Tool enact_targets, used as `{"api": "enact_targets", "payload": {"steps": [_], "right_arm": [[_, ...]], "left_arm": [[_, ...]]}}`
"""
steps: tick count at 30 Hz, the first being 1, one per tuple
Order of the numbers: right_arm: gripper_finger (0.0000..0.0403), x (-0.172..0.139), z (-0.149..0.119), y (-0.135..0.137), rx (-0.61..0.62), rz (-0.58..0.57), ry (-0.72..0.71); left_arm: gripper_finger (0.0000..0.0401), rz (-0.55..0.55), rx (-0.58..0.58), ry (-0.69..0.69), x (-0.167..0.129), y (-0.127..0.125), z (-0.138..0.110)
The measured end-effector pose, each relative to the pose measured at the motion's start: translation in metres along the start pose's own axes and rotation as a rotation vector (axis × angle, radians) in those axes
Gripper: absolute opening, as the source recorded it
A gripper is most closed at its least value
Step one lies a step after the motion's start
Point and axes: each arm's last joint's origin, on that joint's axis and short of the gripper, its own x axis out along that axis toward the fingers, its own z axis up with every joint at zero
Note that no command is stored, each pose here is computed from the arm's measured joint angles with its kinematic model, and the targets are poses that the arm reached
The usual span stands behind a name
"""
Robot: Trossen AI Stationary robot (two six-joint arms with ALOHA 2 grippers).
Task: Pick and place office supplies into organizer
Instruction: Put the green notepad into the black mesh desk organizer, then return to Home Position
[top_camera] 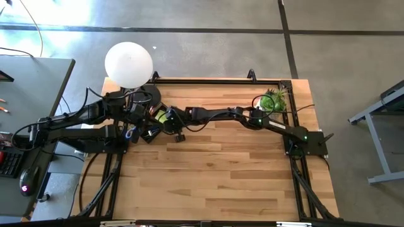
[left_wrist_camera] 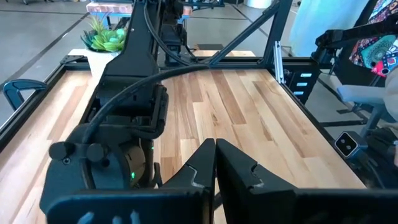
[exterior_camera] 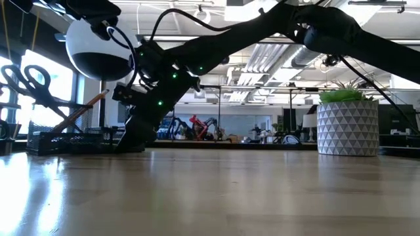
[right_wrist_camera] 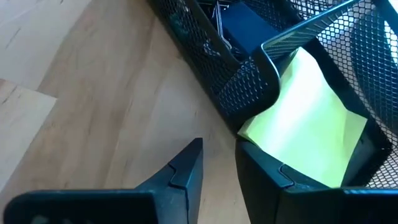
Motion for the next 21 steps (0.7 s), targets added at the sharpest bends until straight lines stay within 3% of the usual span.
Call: {"api": "enact_targets", "payload": {"steps": [7,13,18,21], "right_arm": [[0.0082,-0.011,0.008,-0.001,0.018,0.039,0.023],[0.0046,-0.077,0.033,-0.018,0.058,0.059,0.052],[0.0006,-0.102,0.013,-0.034,0.24,0.185,0.18],[0.0006,-0.117,0.012,-0.04,0.292,0.206,0.199]], "left_arm": [[0.0003,-0.001,-0.004,0.0,0.002,0.001,-0.004],[0.0003,0.03,-0.023,-0.012,0.003,0.002,-0.006],[0.0003,0.025,-0.031,-0.058,-0.002,0.0,-0.002],[0.0003,0.023,-0.026,-0.071,-0.005,-0.002,-0.002]]}}
